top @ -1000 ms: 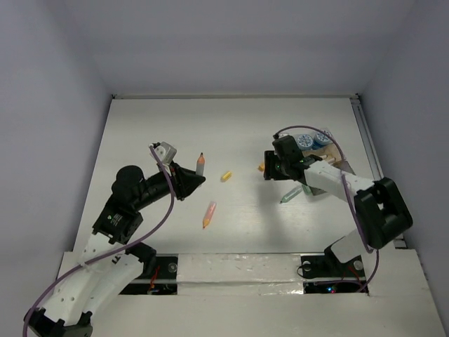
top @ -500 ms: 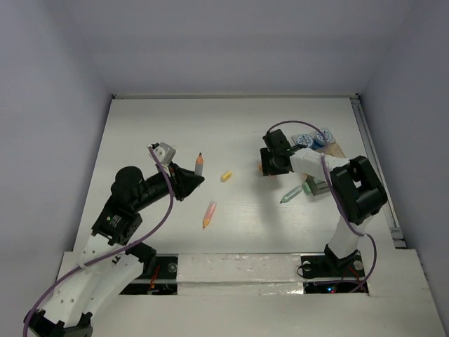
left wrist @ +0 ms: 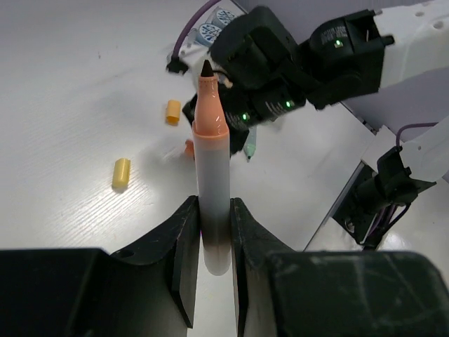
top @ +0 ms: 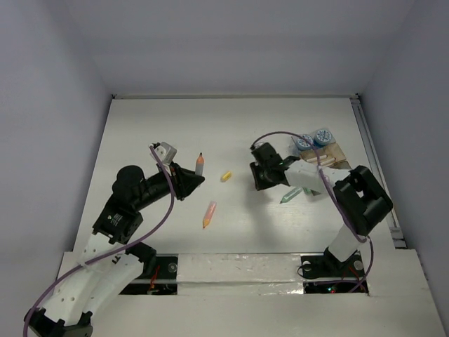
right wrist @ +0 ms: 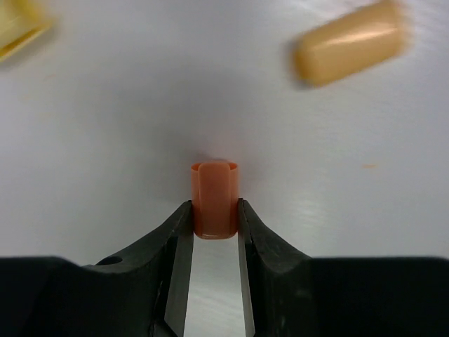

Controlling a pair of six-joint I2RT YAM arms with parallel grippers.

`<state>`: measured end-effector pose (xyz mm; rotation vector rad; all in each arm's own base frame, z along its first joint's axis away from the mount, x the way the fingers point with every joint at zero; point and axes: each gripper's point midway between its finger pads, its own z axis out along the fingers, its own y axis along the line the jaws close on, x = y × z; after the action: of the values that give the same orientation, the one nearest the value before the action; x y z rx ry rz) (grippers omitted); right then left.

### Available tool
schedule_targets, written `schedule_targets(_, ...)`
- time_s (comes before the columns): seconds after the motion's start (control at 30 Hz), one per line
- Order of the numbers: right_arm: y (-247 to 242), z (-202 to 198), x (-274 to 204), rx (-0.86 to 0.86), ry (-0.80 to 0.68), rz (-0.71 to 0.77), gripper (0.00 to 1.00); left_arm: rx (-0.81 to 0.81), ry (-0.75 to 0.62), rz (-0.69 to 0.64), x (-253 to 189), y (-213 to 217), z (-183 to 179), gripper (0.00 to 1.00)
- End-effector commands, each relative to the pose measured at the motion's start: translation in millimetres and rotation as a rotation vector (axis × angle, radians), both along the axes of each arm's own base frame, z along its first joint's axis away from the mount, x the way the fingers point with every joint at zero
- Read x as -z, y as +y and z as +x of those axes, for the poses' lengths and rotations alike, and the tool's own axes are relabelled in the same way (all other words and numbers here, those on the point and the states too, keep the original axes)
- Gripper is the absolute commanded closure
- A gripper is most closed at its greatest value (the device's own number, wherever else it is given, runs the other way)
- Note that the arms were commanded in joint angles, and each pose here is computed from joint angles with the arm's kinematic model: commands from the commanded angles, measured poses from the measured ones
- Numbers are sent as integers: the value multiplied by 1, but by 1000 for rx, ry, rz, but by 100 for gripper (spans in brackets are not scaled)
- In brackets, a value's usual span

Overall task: Sort the stationery into containers
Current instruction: Move the pen cap to the center of the board.

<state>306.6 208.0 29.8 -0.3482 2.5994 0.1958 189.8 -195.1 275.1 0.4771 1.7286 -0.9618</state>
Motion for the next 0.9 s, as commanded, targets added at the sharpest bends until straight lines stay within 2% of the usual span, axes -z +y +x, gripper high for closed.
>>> schedule_targets(0.0,49,-36,-11,-191,-1,23,74,-3,-48,-8,-9,0,4,100)
schedule_targets(0.17,51,-37,2,-238,-4,-36,74,-13,-43,-4,-7,1,5,100)
schedule_targets(0.23,51,-36,7,-249,1,-54,68,-19,-42,-2,-7,2,5,100)
schedule_targets(0.37,51,-35,6,-252,-4,-56,44,-27,-45,-1,-8,3,7,100)
schedule_targets(0.4,51,-35,4,-248,-8,-53,35,-27,-43,0,-7,2,7,100)
schedule_targets(0.47,52,-34,-6,-238,-26,-33,28,-27,-42,0,-7,2,7,100)
schedule_targets(0.57,59,-36,-27,-230,-53,38,25,-24,-38,2,-6,2,7,100)
schedule_targets(0.73,100,-70,-47,-317,-53,220,23,-25,-39,1,-7,2,7,100)
schedule_targets(0.87,114,-86,-45,-311,-25,286,23,-28,-39,2,-7,2,8,100)
